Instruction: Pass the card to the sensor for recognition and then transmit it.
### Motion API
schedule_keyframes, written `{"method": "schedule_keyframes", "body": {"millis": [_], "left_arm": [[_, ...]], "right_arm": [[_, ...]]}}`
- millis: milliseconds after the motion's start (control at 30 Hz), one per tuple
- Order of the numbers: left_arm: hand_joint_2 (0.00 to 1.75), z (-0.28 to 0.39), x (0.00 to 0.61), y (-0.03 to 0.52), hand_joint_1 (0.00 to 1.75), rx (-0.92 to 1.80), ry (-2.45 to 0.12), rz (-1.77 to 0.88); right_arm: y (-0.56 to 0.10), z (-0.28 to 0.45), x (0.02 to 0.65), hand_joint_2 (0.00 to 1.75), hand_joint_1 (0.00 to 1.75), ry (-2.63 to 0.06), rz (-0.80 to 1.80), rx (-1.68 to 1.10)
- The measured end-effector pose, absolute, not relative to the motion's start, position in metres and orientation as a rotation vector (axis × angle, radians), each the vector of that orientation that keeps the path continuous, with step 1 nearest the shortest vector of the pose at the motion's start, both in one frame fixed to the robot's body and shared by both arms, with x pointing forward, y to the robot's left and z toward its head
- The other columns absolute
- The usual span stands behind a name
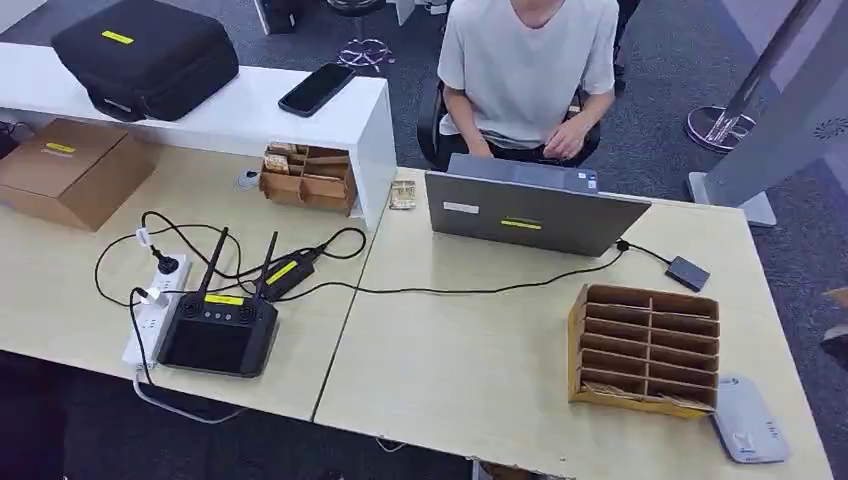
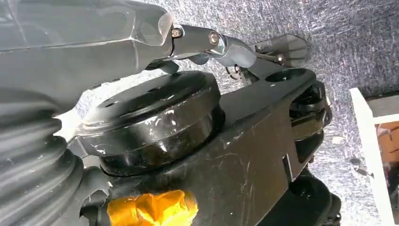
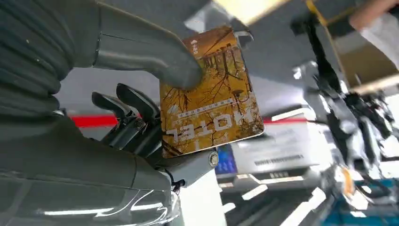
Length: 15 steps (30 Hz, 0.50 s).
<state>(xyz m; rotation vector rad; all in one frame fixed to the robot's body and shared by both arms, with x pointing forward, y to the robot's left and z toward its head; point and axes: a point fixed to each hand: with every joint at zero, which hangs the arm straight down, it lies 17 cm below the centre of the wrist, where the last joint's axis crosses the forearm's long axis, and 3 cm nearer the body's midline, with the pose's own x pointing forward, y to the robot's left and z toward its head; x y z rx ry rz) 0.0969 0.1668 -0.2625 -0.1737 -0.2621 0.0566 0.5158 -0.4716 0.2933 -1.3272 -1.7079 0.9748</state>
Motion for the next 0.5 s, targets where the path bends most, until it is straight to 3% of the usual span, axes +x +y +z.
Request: {"method": "schedule_keyframes", "body": {"millis": [167, 500], "left_arm": [[1.75, -0.262, 0.098, 0.164, 0.00, -0.188, -0.255, 0.035], [1.75, -0.259, 0.105, 0.160, 0.00, -0.201, -0.258, -0.031]], "right_arm": [[-0.442, 0.375, 0.567, 1.75, 1.75, -1.722, 1.071, -1.478], [-0.370, 0.429, 0.639, 1.75, 1.75, -1.628, 1.239, -1.610]]}}
